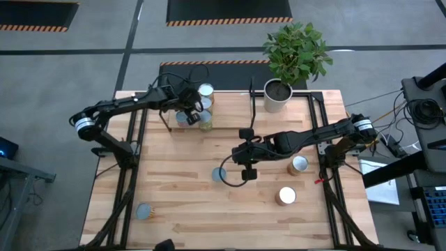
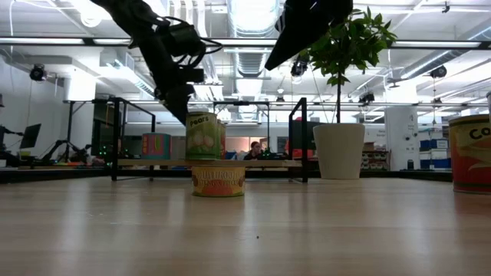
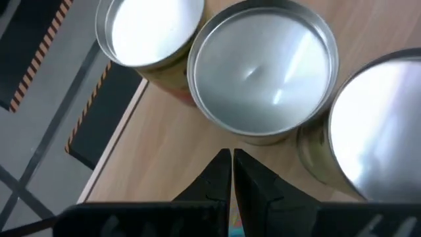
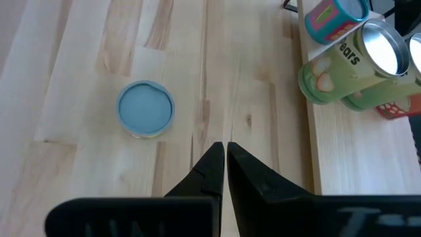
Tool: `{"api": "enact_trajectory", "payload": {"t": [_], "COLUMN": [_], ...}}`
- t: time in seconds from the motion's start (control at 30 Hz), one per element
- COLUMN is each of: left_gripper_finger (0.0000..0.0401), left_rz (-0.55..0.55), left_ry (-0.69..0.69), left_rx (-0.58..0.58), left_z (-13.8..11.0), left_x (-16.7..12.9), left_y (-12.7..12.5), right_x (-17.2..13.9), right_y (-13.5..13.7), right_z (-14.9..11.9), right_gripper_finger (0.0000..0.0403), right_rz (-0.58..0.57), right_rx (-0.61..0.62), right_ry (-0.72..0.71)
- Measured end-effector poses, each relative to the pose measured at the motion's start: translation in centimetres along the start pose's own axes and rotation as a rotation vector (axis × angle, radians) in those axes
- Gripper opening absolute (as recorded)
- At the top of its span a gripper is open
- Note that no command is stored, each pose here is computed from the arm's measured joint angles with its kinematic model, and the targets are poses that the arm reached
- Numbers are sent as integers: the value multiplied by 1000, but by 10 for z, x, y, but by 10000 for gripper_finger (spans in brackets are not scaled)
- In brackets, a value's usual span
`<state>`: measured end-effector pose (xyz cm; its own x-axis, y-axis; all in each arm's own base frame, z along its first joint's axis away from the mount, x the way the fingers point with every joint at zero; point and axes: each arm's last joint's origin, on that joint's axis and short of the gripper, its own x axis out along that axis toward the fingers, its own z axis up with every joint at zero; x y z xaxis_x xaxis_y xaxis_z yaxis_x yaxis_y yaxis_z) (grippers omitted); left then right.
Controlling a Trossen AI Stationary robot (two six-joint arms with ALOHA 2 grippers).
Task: Pick and place cans onto a shelf
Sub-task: Adjust the canned oranges on the shelf
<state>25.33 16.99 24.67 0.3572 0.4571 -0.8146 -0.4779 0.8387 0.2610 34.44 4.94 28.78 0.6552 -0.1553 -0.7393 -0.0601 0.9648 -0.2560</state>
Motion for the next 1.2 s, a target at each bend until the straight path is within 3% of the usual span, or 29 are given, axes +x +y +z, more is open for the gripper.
{"api": "enact_trajectory", "payload": {"t": [0.83,1.2], "left_gripper_finger": [0,0], "left_rz": [4,-41], "left_ry": [-33,-24], "left_rx": [-50,-43], "left_z": [3,-6], "left_x": [-1,-36], "left_y": [0,-16], "right_x": [2,2], "right_y": [0,0], "right_z": [-2,-3], "right_gripper_finger": [9,9], "right_rz": [0,1], "right_rx": [10,6], "right_ry": [8,17]}}
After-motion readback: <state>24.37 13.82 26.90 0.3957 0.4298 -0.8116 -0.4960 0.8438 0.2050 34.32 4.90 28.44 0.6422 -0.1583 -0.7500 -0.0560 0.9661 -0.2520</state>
